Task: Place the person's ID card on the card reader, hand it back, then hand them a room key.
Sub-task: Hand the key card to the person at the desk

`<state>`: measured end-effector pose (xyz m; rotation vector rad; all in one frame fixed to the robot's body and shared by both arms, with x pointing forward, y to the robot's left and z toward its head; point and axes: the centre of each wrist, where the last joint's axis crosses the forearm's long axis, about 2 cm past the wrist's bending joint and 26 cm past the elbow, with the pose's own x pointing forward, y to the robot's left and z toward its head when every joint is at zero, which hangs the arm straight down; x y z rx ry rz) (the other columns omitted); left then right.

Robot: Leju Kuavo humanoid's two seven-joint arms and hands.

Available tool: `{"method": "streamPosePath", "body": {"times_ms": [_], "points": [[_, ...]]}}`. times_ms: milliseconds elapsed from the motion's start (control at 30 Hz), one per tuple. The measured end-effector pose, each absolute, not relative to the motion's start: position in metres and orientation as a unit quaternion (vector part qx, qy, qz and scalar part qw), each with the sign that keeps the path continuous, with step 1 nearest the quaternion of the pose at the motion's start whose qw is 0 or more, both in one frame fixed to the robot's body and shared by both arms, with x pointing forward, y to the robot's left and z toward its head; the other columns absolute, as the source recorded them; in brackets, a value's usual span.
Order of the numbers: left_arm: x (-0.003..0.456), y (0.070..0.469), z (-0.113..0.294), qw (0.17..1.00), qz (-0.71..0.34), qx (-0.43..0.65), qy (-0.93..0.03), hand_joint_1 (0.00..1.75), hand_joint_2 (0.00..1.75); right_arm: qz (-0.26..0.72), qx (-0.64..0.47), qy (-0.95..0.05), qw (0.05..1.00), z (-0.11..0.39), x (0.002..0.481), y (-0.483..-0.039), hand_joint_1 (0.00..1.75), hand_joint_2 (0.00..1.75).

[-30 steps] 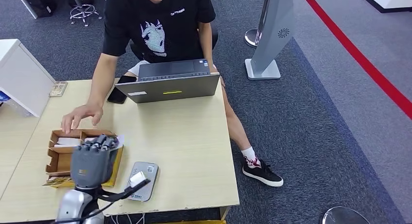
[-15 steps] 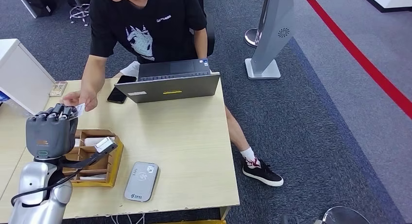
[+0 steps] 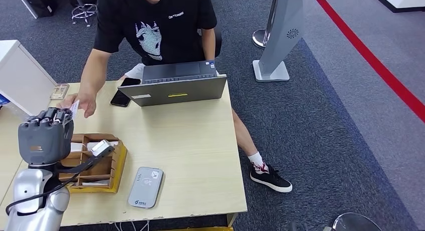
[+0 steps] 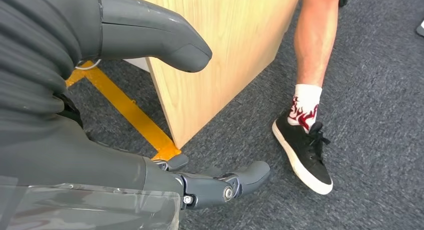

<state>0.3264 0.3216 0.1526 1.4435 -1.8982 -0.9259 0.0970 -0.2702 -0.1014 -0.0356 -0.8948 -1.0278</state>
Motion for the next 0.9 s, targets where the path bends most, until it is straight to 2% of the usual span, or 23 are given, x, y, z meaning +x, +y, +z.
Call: {"method": "streamPosePath", "body": {"times_ms": [700, 900], "points": [[0.308, 0.323, 0.143, 0.303, -0.336, 0.531, -0.717, 0.0, 1.75, -0.487, -0.017, -0.409, 0.771, -0.102, 0.093, -0.271, 0.0, 1.75], [0.28, 0.331, 0.136, 0.305, -0.336, 0.516, -0.727, 0.0, 1.75, -0.499, -0.022, -0.405, 0.766, -0.104, 0.085, -0.272, 0.0, 1.75]]}}
